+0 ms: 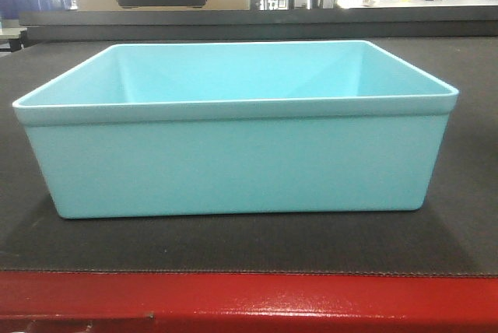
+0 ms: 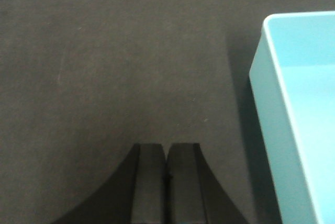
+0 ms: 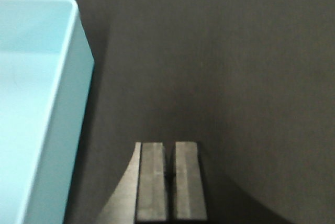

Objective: Fetch blue bin and place on conveyor start

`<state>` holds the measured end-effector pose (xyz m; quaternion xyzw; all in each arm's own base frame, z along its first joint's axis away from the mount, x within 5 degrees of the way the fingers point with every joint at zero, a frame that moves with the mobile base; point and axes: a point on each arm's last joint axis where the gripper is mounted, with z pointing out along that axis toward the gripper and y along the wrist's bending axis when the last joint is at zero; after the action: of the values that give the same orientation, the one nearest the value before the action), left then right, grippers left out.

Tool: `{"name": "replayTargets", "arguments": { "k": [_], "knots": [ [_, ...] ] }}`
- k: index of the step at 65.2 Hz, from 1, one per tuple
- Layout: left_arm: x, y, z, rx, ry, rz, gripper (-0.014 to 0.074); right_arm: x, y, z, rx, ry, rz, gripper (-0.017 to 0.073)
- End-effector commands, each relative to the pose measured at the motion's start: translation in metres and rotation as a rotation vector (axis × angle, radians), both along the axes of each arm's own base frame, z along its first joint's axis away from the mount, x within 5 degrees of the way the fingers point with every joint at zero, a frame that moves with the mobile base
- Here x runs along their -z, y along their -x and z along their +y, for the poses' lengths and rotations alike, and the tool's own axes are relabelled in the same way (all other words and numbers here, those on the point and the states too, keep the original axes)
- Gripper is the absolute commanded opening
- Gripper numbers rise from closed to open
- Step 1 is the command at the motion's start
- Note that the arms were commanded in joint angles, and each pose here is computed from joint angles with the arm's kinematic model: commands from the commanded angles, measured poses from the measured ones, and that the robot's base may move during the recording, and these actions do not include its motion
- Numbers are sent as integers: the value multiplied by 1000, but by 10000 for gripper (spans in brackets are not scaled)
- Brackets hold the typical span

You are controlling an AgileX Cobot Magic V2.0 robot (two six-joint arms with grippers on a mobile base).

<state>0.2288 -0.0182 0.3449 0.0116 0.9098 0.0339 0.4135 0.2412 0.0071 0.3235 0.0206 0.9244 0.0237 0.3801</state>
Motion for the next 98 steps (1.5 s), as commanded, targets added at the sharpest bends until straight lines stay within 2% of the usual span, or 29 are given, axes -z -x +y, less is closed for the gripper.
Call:
{"name": "replayTargets", "arguments": {
  "k": [1,13,24,39,52,98],
  "knots": [
    [7,13,3,3,4,-30,-111,13,15,-3,1,20,-35,-162],
    [33,44,5,26,18,-74,-111,42,50,-4,2,19,-118,-162],
    [41,74,7,49,35,-189,-111,52,88,-4,3,17,-229,-162],
    [38,109,10,71,58,-379,-111,35,133,-5,4,20,-463,-162],
    [34,126,13,73,59,-452,-111,19,160,-6,5,25,-637,-162],
    [33,127,13,73,60,-462,-111,16,163,-6,5,24,-669,-162]
  ]
}}
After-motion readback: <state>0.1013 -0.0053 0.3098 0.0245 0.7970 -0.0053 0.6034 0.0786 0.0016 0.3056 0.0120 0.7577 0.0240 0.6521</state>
